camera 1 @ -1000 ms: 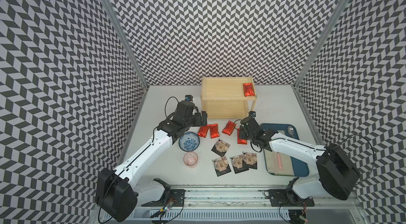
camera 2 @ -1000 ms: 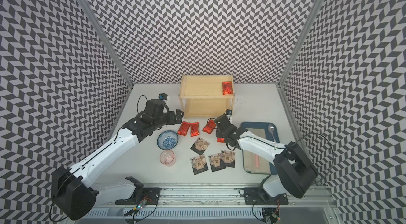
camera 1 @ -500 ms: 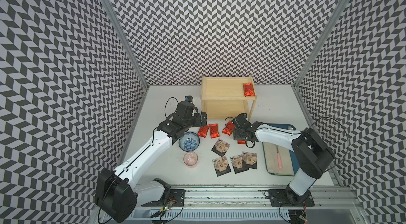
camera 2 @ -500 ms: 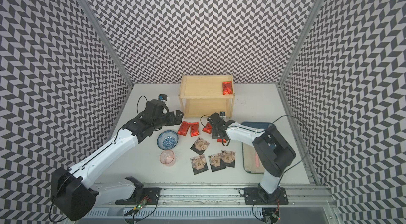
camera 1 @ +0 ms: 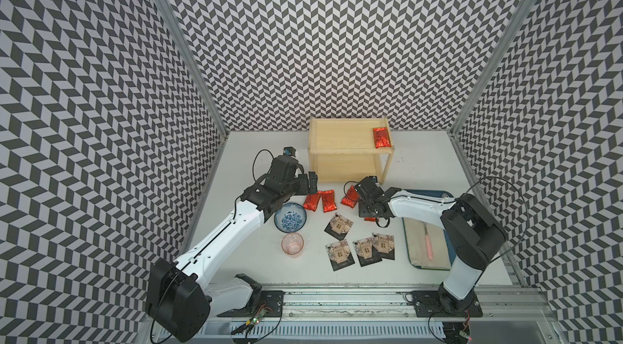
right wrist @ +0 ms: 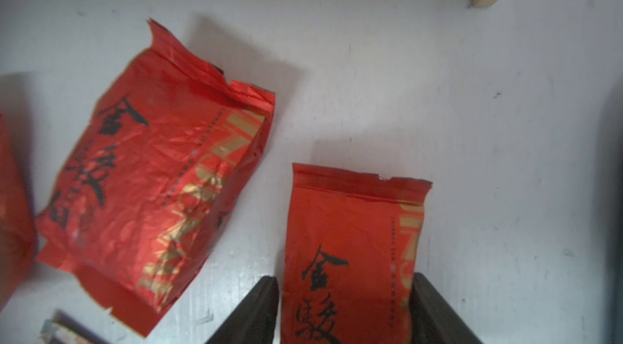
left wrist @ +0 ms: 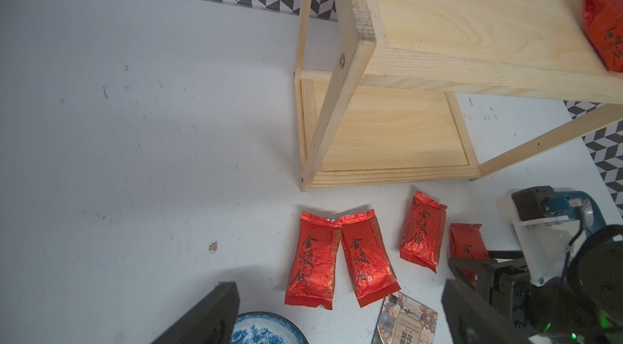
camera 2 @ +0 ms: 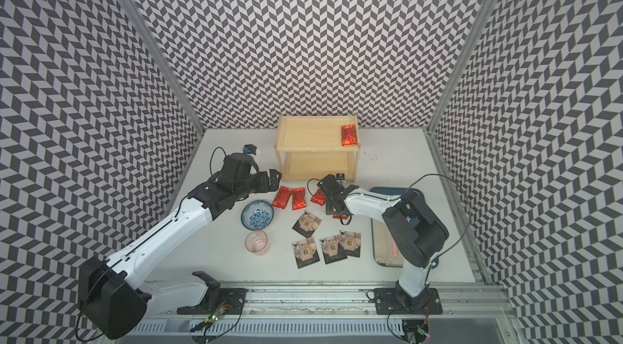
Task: Place the tea bags on the shelf by color
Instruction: Pick up the tea bag from the center of the board.
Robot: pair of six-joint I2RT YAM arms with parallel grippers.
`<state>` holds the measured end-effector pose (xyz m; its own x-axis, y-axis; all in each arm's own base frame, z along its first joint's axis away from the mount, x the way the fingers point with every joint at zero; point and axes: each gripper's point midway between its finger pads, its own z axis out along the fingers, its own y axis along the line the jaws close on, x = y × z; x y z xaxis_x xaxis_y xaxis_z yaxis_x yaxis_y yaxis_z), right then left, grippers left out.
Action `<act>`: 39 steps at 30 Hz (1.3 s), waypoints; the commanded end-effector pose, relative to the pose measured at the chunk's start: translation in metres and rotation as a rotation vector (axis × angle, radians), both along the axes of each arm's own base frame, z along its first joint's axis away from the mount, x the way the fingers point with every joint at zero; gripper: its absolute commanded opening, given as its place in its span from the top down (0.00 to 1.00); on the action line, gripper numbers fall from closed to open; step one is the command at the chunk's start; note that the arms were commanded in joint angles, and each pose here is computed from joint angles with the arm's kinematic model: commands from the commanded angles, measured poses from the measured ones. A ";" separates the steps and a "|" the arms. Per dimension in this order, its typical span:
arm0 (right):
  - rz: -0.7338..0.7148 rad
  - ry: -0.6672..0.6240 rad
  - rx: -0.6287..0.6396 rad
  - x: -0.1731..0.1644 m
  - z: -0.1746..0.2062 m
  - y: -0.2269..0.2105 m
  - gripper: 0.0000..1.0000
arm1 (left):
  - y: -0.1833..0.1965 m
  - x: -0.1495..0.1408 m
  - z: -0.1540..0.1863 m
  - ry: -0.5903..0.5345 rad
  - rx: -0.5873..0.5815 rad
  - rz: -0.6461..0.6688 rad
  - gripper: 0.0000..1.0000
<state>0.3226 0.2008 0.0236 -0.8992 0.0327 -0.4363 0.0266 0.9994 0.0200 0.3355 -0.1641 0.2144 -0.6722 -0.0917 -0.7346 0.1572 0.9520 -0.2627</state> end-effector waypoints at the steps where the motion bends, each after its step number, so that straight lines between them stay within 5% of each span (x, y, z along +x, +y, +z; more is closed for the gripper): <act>1: -0.001 -0.026 0.023 0.010 0.000 0.003 0.39 | 0.005 0.001 0.001 -0.012 0.006 0.015 0.01; 8: 0.001 -0.036 0.015 0.010 0.002 0.000 0.48 | 0.004 0.002 -0.001 -0.008 0.007 0.014 0.01; 22: -0.035 -0.085 -0.015 -0.001 0.032 -0.022 0.49 | 0.003 0.003 0.003 -0.012 0.004 0.012 0.01; 32: -0.101 -0.235 0.038 -0.010 0.115 -0.047 0.52 | -0.002 0.003 0.032 -0.058 -0.041 -0.003 0.01; 39: -0.094 -0.425 0.073 0.013 0.199 -0.045 0.52 | -0.007 0.006 0.041 -0.074 -0.066 -0.021 0.01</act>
